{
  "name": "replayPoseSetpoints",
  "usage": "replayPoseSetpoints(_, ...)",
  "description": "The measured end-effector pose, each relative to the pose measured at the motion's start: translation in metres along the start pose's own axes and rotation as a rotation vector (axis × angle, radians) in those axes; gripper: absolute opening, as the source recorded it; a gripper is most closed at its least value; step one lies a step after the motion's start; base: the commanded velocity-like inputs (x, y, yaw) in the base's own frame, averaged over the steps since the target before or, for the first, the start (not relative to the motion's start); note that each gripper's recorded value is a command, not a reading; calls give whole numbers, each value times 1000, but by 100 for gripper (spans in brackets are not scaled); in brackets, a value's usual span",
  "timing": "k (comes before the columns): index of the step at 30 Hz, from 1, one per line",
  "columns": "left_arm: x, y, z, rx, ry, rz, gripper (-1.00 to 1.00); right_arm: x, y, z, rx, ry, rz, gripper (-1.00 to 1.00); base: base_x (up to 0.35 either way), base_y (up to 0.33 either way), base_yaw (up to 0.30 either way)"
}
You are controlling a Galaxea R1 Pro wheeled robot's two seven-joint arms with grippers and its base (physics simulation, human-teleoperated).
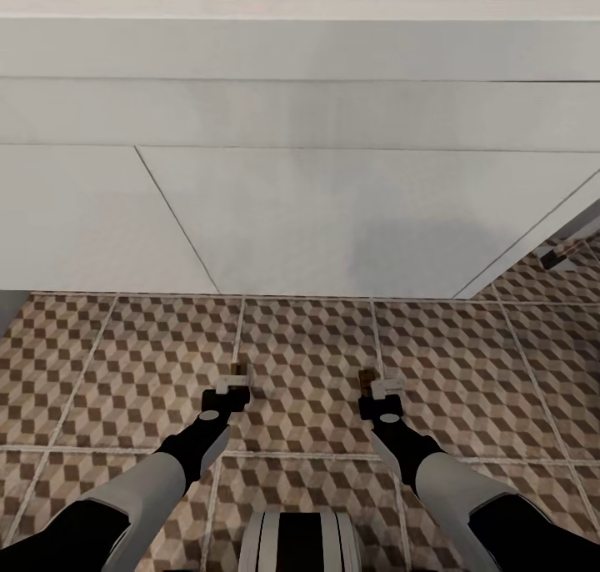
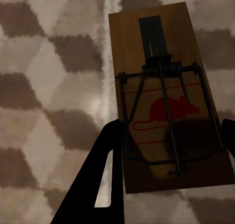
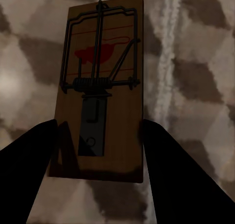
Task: Take the four mousetraps from the cabinet in the bathroom and place them on the bathroom floor. Make sure all four end up on the same floor surface, and ensure that at least two of them are either under or directly next to the same bathroom sink.
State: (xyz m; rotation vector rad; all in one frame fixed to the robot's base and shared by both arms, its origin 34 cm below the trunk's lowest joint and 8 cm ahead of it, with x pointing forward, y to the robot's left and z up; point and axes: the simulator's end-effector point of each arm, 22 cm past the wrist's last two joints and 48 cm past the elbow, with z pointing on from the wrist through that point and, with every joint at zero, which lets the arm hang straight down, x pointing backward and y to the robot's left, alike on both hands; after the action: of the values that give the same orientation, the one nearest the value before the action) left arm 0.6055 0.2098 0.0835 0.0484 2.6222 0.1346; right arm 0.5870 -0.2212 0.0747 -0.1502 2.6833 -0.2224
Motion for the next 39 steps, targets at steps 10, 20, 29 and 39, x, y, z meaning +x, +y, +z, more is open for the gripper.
replayPoseSetpoints(10,0,0,0,0,0,0,-100,0,0,0,0,0,0,-100,0,0,0)
replayPoseSetpoints(20,10,-1,4,1,17,2,-100,10,1,5,-2,16,-2,-100,0,0,0)
replayPoseSetpoints(29,12,-1,4,2,18,11,-100,10,1,5,-2,16,-3,-100,0,0,0)
replayPoseSetpoints(39,1,-27,3,140,-40,11,-100,2,6,4,-9,4,-7,-100,0,0,0)
